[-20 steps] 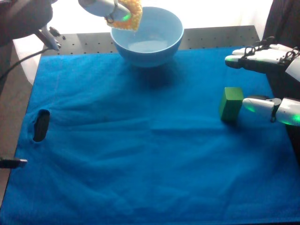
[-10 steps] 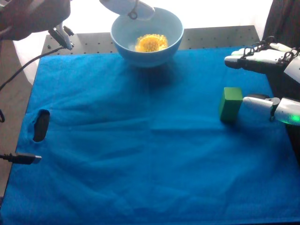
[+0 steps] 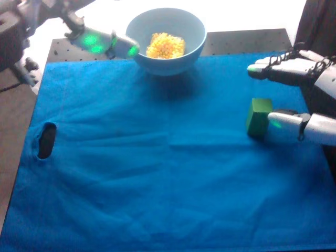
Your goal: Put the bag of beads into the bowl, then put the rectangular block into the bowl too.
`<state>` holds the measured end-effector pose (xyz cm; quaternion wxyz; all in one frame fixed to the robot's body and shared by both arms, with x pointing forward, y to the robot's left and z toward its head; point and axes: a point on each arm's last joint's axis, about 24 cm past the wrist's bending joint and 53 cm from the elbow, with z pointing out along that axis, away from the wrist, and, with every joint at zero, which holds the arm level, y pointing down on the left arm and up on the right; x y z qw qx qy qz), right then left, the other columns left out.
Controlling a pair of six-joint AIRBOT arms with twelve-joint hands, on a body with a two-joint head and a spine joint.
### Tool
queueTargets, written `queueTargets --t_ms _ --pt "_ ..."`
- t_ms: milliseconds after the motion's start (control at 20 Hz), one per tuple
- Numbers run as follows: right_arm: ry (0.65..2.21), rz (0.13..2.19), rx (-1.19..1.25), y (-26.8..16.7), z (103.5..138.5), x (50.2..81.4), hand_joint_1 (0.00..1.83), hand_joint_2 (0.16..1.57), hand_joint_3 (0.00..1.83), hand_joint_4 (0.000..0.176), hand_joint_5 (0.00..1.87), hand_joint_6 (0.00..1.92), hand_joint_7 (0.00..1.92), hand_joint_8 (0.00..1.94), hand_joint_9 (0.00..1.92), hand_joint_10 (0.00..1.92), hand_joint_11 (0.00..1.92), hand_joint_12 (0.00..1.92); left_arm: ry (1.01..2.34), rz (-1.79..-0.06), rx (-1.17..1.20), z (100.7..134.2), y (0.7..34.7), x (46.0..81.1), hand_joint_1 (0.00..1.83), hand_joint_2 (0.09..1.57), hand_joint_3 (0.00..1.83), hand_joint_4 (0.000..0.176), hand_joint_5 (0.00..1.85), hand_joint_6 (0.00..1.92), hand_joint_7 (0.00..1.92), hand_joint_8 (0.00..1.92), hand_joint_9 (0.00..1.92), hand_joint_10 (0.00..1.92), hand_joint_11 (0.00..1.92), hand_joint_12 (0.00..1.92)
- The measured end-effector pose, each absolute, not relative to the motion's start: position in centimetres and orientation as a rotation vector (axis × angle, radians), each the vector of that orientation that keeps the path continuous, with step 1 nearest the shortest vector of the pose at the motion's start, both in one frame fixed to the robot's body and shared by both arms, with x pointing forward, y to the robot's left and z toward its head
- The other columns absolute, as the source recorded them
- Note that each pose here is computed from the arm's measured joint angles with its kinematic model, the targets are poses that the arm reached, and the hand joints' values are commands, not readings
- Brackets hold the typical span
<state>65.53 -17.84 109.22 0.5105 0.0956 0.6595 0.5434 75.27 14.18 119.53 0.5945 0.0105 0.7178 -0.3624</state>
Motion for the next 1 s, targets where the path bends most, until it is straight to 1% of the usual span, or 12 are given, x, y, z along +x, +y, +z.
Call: queueTargets --t_ms 150,250,300,350,400,500,600,650,700,800,900,1000 --pt "1.600 1.325 0.214 -17.2 109.4 64.8 0.60 1.26 0.00 0.000 0.38 0.00 0.32 0.00 0.29 0.00 0.00 0.75 1.635 -0.869 0.053 119.7 16.0 71.7 0.77 0.96 0.00 0.088 0.37 0.01 0.43 0.01 0.43 0.01 0.00 0.93" --pt "1.590 1.317 0.226 -17.7 109.6 65.1 0.62 1.25 0.00 0.000 0.39 0.00 0.31 0.00 0.27 0.00 0.00 0.69 1.646 -0.877 0.057 119.0 16.7 70.0 0.78 0.96 0.00 0.088 0.36 0.00 0.41 0.00 0.41 0.00 0.00 0.91" --pt "1.586 1.310 0.230 -18.0 109.7 65.3 0.69 1.25 0.00 0.007 0.40 0.00 0.33 0.00 0.29 0.01 0.03 0.68 1.652 -0.894 0.044 118.5 16.9 69.0 0.86 0.96 0.00 0.074 0.37 0.00 0.42 0.00 0.40 0.00 0.00 0.89" --pt "1.584 1.306 0.231 -18.1 109.7 65.4 0.78 1.24 0.00 0.031 0.44 0.00 0.33 0.00 0.29 0.00 0.05 0.63 1.651 -0.908 0.041 118.2 16.8 68.3 0.88 0.96 0.00 0.073 0.38 0.00 0.43 0.01 0.40 0.00 0.00 0.89" --pt "1.584 1.300 0.226 -18.3 109.7 65.6 0.79 1.21 0.00 0.034 0.47 0.00 0.35 0.00 0.29 0.00 0.06 0.55 1.645 -0.935 0.036 117.9 16.5 67.5 0.91 0.98 0.00 0.070 0.38 0.00 0.42 0.00 0.39 0.00 0.00 0.87" --pt "1.578 1.287 0.234 -18.7 109.8 66.0 0.72 1.14 0.00 0.037 0.50 0.00 0.37 0.00 0.31 0.00 0.15 0.38 1.641 -0.966 0.032 117.4 16.0 66.6 0.95 1.00 0.01 0.028 0.39 0.00 0.43 0.00 0.41 0.00 0.00 0.87" --pt "1.572 1.276 0.250 -19.2 109.8 66.3 0.76 1.11 0.00 0.039 0.52 0.00 0.37 0.00 0.29 0.00 0.16 0.30 1.631 -0.978 0.014 117.4 16.2 66.4 0.90 1.00 0.00 0.021 0.37 0.00 0.41 0.00 0.42 0.01 0.00 0.89" --pt "1.572 1.274 0.248 -19.3 109.8 66.4 0.77 1.11 0.00 0.022 0.53 0.00 0.39 0.01 0.30 0.01 0.19 0.31 1.627 -0.978 -0.001 117.5 16.4 66.5 0.91 1.00 0.00 0.020 0.37 0.00 0.43 0.01 0.43 0.01 0.00 0.90" --pt "1.573 1.274 0.250 -19.2 109.7 66.4 0.77 1.11 0.00 0.022 0.53 0.00 0.39 0.01 0.30 0.01 0.19 0.31 1.620 -0.977 -0.008 117.7 16.6 66.6 0.91 1.00 0.00 0.020 0.37 0.00 0.43 0.01 0.43 0.01 0.00 0.90" --pt "1.579 1.278 0.248 -18.9 109.4 66.3 0.79 1.13 0.00 0.028 0.49 0.00 0.41 0.00 0.36 0.00 0.29 0.31 1.606 -0.981 -0.009 118.1 16.7 66.6 0.94 0.99 0.00 0.032 0.39 0.01 0.46 0.01 0.44 0.01 0.00 0.91" --pt "1.587 1.282 0.253 -18.6 109.0 66.3 0.83 1.14 0.00 0.013 0.45 0.00 0.40 0.00 0.37 0.00 0.33 0.31 1.606 -0.982 -0.007 118.1 16.7 66.6 0.94 0.99 0.00 0.030 0.39 0.00 0.46 0.01 0.44 0.01 0.00 0.93" --pt "1.595 1.282 0.249 -18.5 108.8 66.2 0.93 1.14 0.00 0.063 0.45 0.00 0.38 0.00 0.40 0.01 0.35 0.31 1.606 -0.982 -0.008 118.1 16.7 66.6 0.95 1.00 0.00 0.027 0.38 0.00 0.45 0.00 0.43 0.00 0.00 0.93"
